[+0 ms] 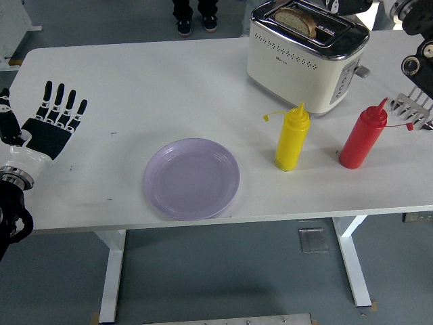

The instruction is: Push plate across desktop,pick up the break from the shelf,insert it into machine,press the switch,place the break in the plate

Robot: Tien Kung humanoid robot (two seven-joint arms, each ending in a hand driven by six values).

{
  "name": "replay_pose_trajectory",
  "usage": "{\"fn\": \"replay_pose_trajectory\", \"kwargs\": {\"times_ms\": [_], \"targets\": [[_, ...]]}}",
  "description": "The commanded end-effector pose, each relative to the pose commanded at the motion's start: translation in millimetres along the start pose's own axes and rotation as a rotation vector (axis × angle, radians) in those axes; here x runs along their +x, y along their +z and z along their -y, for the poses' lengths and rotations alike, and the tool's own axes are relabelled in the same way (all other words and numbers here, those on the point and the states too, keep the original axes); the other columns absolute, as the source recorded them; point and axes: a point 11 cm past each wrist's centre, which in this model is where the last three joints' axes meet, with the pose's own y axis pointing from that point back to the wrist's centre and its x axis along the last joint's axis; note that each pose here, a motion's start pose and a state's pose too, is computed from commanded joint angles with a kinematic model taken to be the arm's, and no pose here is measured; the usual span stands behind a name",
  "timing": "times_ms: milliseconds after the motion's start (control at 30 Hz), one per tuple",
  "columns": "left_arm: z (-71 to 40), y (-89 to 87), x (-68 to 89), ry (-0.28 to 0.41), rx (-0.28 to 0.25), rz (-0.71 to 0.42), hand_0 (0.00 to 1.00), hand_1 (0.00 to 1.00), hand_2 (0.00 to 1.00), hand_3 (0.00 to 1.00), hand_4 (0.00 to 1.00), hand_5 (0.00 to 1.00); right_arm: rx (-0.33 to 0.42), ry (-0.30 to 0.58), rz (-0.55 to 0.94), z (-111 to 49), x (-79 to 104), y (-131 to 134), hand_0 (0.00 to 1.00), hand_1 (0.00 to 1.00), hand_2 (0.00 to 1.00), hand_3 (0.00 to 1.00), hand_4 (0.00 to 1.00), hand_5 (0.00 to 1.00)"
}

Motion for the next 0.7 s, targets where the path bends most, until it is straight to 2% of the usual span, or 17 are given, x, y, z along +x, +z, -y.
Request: {"fn": "replay_pose_trajectory", "kwargs": {"times_ms": [233,700], "targets": [[0.0,1.4,1.6,0.006,0.0,0.007,0.809,0.739,0.701,0.695,0.791,0.998,-0.006,-0.038,-0.03,19.6,-6.3,-19.8,0.461,0.555,0.659,0.699,0.688,0.195],[-1.6,2.2,6.7,0.023,0.006,0.022,0.809,0.74,0.701,0.694,0.79,0.998,-0.099,-0.138,-0.089,47.5,-29.9,-31.6,0.458,0.565,0.71,0.737,0.72,0.268]]}}
